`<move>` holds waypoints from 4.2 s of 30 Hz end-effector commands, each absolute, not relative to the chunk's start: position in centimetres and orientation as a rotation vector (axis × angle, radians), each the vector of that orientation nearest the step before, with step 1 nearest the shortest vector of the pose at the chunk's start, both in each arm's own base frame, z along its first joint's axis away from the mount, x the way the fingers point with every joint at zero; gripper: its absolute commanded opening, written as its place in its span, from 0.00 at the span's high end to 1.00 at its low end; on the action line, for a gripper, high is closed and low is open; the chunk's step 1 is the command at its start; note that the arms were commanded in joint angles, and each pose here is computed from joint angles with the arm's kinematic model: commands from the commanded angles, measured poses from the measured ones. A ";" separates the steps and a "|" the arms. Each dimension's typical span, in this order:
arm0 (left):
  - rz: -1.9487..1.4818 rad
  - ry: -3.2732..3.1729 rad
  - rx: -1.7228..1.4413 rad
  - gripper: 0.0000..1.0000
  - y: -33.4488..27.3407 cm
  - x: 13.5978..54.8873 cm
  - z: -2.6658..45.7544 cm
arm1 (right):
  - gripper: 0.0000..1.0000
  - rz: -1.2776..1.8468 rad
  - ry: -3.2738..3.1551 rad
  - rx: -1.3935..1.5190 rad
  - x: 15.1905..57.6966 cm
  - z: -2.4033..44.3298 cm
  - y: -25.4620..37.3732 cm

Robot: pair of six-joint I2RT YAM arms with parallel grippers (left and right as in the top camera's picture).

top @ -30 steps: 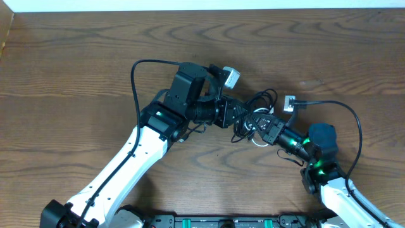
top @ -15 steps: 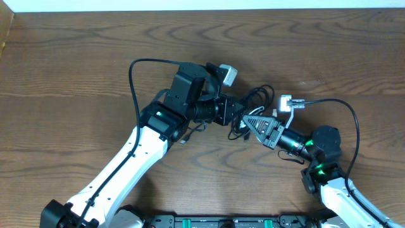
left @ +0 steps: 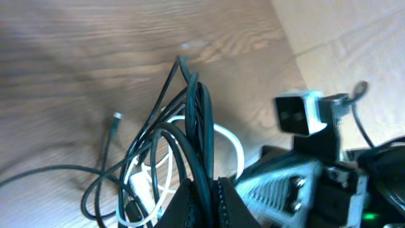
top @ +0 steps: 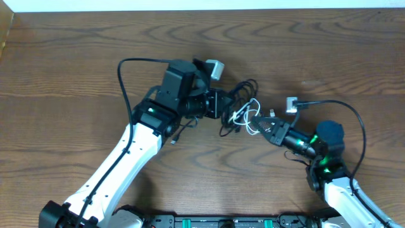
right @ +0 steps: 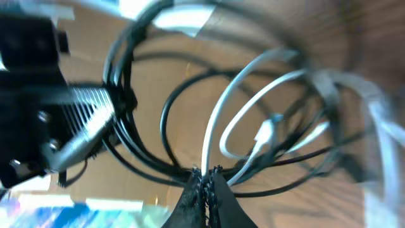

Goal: Untangle cables

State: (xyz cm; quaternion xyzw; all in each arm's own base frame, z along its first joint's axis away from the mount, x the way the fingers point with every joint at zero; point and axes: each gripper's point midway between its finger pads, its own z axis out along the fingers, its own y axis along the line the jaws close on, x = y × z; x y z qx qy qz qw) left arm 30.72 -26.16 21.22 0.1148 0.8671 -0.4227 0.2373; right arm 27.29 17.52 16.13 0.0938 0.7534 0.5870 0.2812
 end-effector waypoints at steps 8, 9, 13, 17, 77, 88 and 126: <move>-1.149 2.435 0.220 0.92 -24.7 30.7 21.1 | 0.99 1.476 1.946 0.398 29.8 16.3 13.0; -1.148 2.441 0.218 0.93 -24.6 30.6 21.0 | 0.99 1.467 1.938 0.413 30.0 16.3 12.5; -1.147 2.441 0.220 0.92 -24.6 30.6 21.0 | 0.91 1.496 1.937 0.399 29.7 16.5 11.9; -1.158 2.437 0.230 0.92 -24.8 30.5 21.1 | 0.72 1.548 1.958 0.317 28.7 16.7 12.7; -1.850 1.963 0.567 0.92 -26.4 28.1 33.4 | 0.52 1.323 1.980 0.162 29.2 14.9 12.7; -1.918 2.030 0.479 0.92 -26.6 27.9 33.4 | 0.45 1.193 1.944 -0.013 29.3 15.0 14.1; -1.889 1.970 0.548 0.92 -24.6 28.4 33.6 | 0.98 0.833 1.891 0.566 31.4 13.6 0.1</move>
